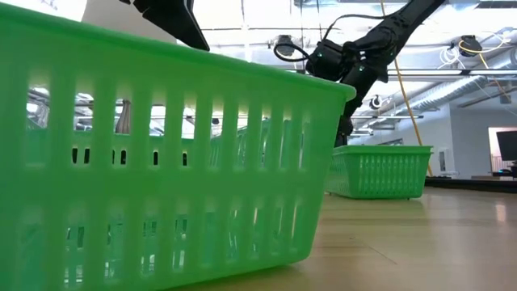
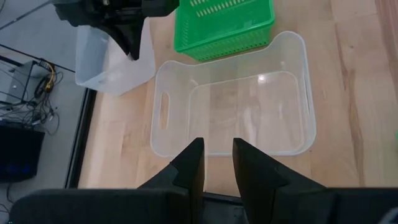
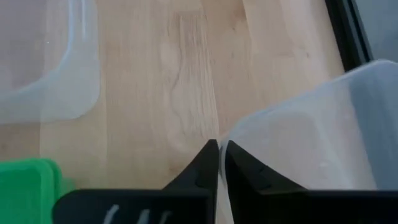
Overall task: Stack baskets by color
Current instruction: Stack the top right transparent bin on the middle transparent bin
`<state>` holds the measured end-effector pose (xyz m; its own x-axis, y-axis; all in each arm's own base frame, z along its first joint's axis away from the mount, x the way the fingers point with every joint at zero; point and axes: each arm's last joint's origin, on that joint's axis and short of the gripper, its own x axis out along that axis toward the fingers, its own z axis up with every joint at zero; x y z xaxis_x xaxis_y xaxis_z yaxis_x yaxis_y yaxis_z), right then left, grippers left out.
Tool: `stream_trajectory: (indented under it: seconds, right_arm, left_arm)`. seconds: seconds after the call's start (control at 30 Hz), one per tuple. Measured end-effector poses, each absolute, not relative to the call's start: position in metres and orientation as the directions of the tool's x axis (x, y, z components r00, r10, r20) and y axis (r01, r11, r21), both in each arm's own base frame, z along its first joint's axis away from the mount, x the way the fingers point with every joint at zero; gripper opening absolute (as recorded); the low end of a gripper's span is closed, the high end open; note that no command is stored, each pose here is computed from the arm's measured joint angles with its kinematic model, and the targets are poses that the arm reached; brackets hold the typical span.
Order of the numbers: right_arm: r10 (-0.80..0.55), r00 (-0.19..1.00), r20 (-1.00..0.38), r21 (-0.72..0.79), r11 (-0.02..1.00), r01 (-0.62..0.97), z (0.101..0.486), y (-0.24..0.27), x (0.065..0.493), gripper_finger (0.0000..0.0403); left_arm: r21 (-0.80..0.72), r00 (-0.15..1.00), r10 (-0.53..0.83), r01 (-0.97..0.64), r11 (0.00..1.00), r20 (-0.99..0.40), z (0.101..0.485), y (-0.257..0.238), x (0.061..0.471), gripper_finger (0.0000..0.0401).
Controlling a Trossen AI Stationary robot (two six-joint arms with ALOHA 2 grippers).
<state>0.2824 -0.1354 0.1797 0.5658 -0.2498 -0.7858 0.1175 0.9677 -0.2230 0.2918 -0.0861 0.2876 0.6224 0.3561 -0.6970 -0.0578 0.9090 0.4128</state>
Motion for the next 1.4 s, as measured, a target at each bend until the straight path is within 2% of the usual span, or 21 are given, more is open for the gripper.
stream_trajectory:
  seconds: [0.23, 0.5, 0.67, 0.93, 1.03, 1.13, 1.33, 1.4]
  right_arm:
    - [-0.285, 0.621, -0.730, -0.340, 0.940, 0.032, 0.212, -0.106, 0.279, 0.0004]
    - [-0.183, 0.696, -0.694, -0.391, 0.908, -0.151, 0.246, -0.052, 0.267, 0.0003]
    - [-0.103, 0.707, -0.700, -0.399, 0.877, -0.267, 0.255, -0.014, 0.260, 0.0002]
    - [-0.093, 0.716, -0.691, -0.506, 0.770, -0.388, 0.260, 0.027, 0.253, 0.0002]
    - [-0.075, 0.723, -0.687, -0.515, 0.752, -0.411, 0.261, 0.033, 0.251, 0.0002]
    - [-0.068, 0.720, -0.691, -0.516, 0.743, -0.426, 0.262, 0.035, 0.249, 0.0002]
    - [-0.061, 0.722, -0.689, -0.528, 0.725, -0.442, 0.262, 0.037, 0.249, 0.0002]
    - [-0.055, 0.722, -0.690, -0.527, 0.721, -0.449, 0.262, 0.039, 0.249, 0.0002]
  left_arm:
    - [0.409, 0.635, 0.353, -0.063, 0.910, -0.687, 0.289, -0.086, 0.293, 0.0088]
    - [0.382, 0.710, 0.340, -0.108, 0.918, -0.617, 0.296, -0.085, 0.303, 0.0088]
    - [0.387, 0.758, 0.314, -0.088, 0.918, -0.571, 0.299, -0.092, 0.310, 0.0088]
    - [0.440, 0.826, 0.264, -0.021, 0.898, -0.499, 0.294, -0.110, 0.330, 0.0089]
    - [0.470, 0.818, 0.269, 0.001, 0.883, -0.508, 0.291, -0.114, 0.341, 0.0091]
    - [0.496, 0.811, 0.275, 0.021, 0.868, -0.516, 0.290, -0.118, 0.353, 0.0119]
    - [0.581, 0.804, 0.330, 0.024, 0.814, -0.496, 0.288, -0.123, 0.378, 0.0215]
    - [0.626, 0.792, 0.374, 0.014, 0.779, -0.483, 0.286, -0.123, 0.385, 0.0235]
